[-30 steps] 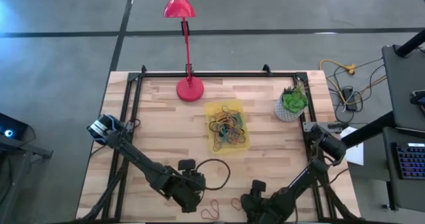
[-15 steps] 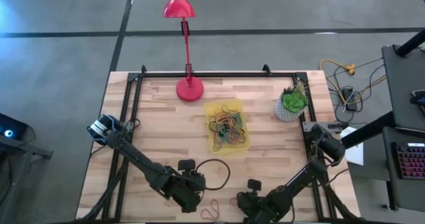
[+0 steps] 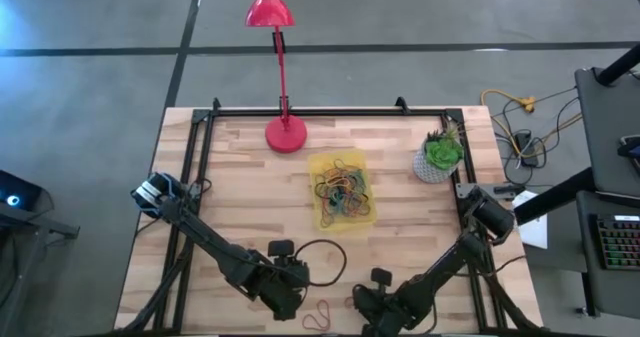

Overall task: Pick and place rubber bands into bin
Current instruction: Put the red rubber band into the yellow bin

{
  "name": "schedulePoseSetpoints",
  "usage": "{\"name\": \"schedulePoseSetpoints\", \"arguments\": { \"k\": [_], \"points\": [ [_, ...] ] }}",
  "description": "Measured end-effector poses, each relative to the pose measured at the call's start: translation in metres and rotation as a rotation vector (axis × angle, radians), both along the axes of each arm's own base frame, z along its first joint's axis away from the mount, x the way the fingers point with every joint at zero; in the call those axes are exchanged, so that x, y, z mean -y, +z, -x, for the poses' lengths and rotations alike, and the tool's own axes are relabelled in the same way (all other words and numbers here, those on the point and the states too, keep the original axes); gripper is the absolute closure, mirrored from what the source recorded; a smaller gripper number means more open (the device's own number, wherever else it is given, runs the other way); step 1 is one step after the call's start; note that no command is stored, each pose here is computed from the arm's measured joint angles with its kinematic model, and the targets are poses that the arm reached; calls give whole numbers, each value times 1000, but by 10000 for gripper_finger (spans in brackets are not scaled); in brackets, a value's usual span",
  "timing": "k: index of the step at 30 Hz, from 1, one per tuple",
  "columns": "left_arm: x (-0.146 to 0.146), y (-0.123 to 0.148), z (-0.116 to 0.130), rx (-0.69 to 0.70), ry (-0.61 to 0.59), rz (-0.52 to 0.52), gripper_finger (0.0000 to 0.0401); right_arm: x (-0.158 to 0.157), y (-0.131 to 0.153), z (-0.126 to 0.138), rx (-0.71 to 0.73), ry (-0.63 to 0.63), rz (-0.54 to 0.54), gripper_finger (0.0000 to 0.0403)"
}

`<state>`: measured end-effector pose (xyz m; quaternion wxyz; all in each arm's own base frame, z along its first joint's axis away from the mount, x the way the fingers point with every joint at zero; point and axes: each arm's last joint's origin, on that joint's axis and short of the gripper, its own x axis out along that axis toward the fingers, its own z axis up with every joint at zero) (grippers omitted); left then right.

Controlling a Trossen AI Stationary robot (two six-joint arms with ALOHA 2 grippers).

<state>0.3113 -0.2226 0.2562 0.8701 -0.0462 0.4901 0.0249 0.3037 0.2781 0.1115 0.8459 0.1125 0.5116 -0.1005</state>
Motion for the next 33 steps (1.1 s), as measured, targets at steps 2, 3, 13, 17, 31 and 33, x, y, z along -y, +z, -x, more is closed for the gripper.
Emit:
{"name": "schedulePoseSetpoints", "arguments": {
  "k": [2, 3, 13, 17, 31, 33],
  "points": [
    [0, 0, 0, 0, 1, 0, 212, 7, 7, -5, 28, -24, 13, 395],
    [0, 0, 0, 0, 1, 0, 212, 13, 8, -8, 32, -34, 33, 395],
    [0, 0, 0, 1, 0, 0, 212, 60, 53, -30, 160, -134, 173, 395],
    [0, 0, 0, 1, 0, 1, 212, 85, 85, -34, 225, -173, 224, 395],
    [-1, 0, 0, 10, 8, -13, 212, 63, 58, -36, 14, 152, -6, 337],
    [-1, 0, 0, 12, 8, -13, 212, 56, 49, -35, -4, 160, -16, 310]
  ]
}}
